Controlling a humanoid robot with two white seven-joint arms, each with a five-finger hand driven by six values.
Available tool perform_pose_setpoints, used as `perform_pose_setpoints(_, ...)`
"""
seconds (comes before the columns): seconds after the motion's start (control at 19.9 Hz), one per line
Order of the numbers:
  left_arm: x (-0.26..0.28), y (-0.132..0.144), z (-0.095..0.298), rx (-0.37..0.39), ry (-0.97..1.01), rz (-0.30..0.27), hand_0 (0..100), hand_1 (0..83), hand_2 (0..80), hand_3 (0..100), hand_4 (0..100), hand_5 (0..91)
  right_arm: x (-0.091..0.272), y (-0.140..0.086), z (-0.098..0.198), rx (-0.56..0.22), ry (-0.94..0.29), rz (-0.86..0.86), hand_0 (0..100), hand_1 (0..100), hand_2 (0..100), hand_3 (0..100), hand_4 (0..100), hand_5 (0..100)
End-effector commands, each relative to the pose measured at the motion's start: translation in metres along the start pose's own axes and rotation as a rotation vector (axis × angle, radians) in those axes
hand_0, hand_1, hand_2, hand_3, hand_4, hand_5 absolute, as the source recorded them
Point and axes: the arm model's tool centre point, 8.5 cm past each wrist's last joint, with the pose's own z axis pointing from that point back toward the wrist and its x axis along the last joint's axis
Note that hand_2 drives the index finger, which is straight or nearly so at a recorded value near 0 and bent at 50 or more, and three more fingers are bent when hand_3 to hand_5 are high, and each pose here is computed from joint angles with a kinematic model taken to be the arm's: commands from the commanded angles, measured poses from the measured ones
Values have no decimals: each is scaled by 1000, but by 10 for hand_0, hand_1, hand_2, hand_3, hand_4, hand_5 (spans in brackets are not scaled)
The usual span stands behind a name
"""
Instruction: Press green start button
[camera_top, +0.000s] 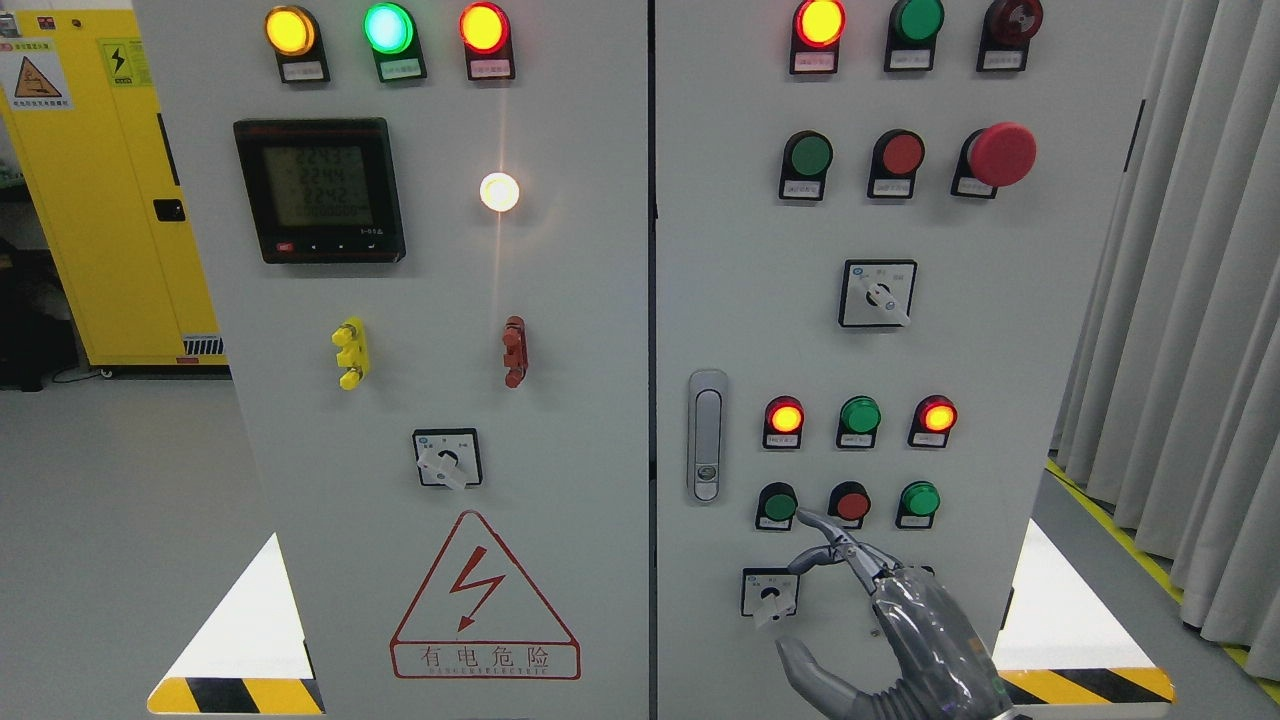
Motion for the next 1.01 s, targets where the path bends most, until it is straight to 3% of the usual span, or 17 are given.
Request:
perform_pose_setpoints(0.0,27,0,-2,-2,-53,-3,120,556,0,0,0,0,26,4,23,-13,-86,-366,497,591,0,4,59,0)
perform_pose_setpoints(0.35,27,0,-2,-2,-53,-3,120,556,0,0,0,0,25,34,42,53,-47,-431,555,573,0,0,41,0)
perform_pose_setpoints(0.96,27,0,-2,-2,-53,-3,120,556,0,0,0,0,22,38,47,58,-27,-438,539,570,0,0,74,0)
